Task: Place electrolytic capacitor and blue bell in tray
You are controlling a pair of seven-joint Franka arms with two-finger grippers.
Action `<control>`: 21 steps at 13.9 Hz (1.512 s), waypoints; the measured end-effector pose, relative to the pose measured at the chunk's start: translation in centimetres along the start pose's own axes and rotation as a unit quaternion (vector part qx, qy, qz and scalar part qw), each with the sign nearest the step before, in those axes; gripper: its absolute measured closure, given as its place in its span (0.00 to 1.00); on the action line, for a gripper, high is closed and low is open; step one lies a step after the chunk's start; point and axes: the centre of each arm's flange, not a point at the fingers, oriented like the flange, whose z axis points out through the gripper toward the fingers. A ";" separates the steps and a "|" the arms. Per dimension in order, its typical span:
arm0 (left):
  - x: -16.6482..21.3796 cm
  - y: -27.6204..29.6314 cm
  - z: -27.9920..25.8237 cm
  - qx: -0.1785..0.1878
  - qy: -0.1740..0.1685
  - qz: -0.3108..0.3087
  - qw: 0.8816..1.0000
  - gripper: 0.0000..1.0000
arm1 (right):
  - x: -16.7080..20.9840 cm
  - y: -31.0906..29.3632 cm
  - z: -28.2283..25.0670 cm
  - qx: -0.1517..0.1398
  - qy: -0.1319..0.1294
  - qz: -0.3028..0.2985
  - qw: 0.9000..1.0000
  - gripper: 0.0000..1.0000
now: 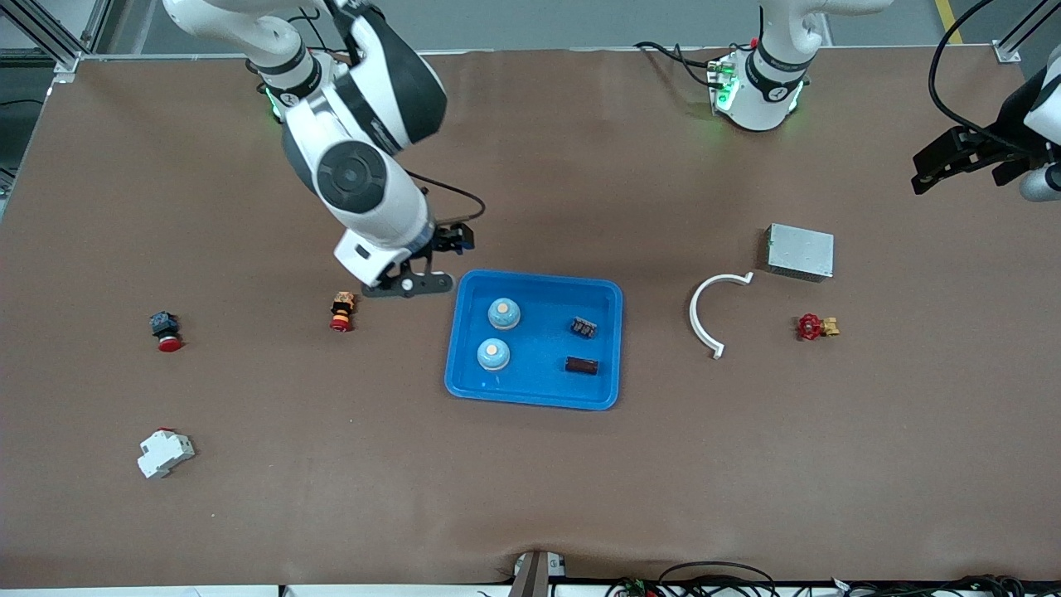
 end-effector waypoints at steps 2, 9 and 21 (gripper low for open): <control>-0.1 0.1 -0.1 0.000 0.001 0.001 1.000 0.00 | -1.7 2.6 -2.1 0.009 0.002 0.008 1.000 0.00; 0.0 0.2 0.1 0.000 0.003 0.001 1.000 0.00 | -5.3 7.6 -7.2 0.015 0.012 0.014 1.000 0.00; -0.7 0.8 0.8 -0.035 0.015 0.003 0.999 0.00 | -3.7 22.0 -11.6 0.028 0.011 0.042 0.999 0.00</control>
